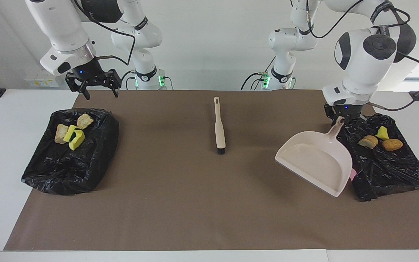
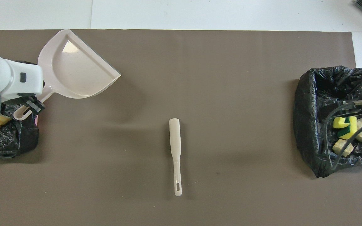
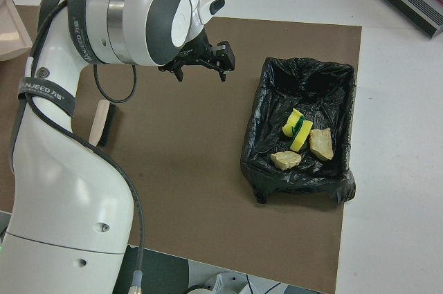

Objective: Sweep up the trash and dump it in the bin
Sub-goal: 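Lift the emptied dustpan out of the bin with the left gripper, then place the dustpan onto the brush handle with the left gripper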

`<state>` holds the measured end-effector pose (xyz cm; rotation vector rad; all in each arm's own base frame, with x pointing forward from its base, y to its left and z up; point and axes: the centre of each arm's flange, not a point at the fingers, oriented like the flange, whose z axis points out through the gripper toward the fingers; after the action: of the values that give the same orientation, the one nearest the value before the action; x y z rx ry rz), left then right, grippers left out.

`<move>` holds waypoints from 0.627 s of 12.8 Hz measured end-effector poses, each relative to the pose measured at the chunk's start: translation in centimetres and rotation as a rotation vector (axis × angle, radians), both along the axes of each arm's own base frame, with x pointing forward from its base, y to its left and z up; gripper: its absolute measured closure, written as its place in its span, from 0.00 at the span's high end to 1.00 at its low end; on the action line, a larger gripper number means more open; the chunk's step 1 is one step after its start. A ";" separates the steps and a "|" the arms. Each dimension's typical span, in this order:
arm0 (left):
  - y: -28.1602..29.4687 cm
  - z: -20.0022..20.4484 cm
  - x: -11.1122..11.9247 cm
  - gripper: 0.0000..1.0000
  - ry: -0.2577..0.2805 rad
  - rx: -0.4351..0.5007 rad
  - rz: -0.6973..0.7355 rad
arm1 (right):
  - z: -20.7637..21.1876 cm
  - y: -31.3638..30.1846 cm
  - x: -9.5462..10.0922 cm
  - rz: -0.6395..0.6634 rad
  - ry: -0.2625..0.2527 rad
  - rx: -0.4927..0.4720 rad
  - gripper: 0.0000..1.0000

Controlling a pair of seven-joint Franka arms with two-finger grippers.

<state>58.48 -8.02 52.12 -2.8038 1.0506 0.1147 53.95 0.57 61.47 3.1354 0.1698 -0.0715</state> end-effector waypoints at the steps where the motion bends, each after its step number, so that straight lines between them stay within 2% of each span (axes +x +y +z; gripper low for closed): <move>1: -2.1 -0.4 0.2 0.31 0.000 -0.031 0.075 | 0.0 0.1 0.0 0.001 0.000 0.000 1.00; 6: -13.8 -4.5 3.0 0.31 0.029 -0.102 0.419 | 0.0 -1.9 0.0 -0.037 0.001 0.001 1.00; 8: -17.6 -5.5 4.0 0.31 0.027 -0.133 0.558 | 0.2 -2.2 -0.4 -0.083 0.029 0.022 1.00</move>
<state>62.49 -25.66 46.59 -3.1413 0.2594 0.1457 53.52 -1.62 61.69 3.1640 0.0406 -0.1163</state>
